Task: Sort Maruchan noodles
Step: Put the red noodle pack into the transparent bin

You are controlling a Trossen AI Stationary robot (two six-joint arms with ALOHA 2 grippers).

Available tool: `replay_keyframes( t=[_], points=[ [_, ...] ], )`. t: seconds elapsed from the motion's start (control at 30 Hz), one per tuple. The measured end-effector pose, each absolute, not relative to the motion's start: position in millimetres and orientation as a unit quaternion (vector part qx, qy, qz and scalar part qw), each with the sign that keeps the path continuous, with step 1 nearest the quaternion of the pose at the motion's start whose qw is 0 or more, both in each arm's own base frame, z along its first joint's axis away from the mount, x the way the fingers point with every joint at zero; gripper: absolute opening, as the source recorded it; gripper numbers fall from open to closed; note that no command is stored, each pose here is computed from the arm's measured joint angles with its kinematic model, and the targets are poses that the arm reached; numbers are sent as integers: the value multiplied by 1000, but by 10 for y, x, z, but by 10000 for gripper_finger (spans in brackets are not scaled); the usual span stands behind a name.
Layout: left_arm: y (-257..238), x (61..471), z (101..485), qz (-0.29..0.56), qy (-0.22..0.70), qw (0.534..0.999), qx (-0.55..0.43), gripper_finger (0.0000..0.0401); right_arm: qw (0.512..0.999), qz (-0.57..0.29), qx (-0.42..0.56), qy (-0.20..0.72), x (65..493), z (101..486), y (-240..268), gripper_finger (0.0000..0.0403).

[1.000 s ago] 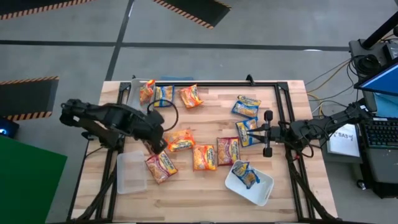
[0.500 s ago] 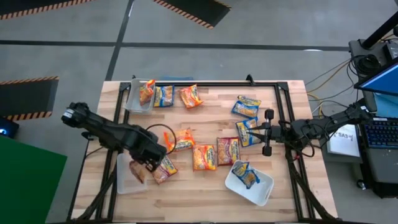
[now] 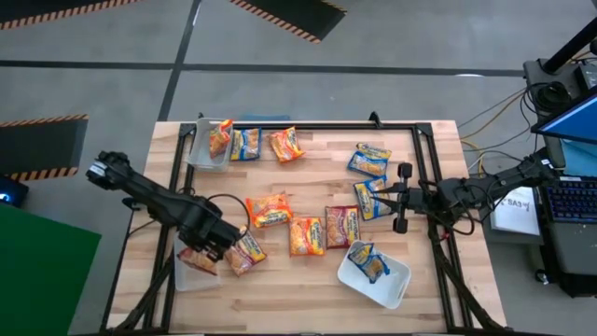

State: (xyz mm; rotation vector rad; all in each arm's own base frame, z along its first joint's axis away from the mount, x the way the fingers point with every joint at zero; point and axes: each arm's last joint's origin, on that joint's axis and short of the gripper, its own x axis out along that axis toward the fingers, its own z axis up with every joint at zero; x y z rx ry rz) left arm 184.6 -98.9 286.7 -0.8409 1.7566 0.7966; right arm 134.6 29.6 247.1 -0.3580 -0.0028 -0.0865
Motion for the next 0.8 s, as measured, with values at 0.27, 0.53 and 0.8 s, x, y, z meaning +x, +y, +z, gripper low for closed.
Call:
replay_keyframes(
  t=[0.27,0.53,0.8],
  points=[
    [-1032,1696,3051,324,711,485,-394,0,983,-43,-178,-3,1345,2474,296,43],
    [-936,1582,3029,386,649,520,-399,0,983,-43,-178,-2,1345,2473,296,43],
    [-921,1562,2602,450,667,486,-341,0,983,-43,-178,-2,1345,2473,295,43]
  ],
)
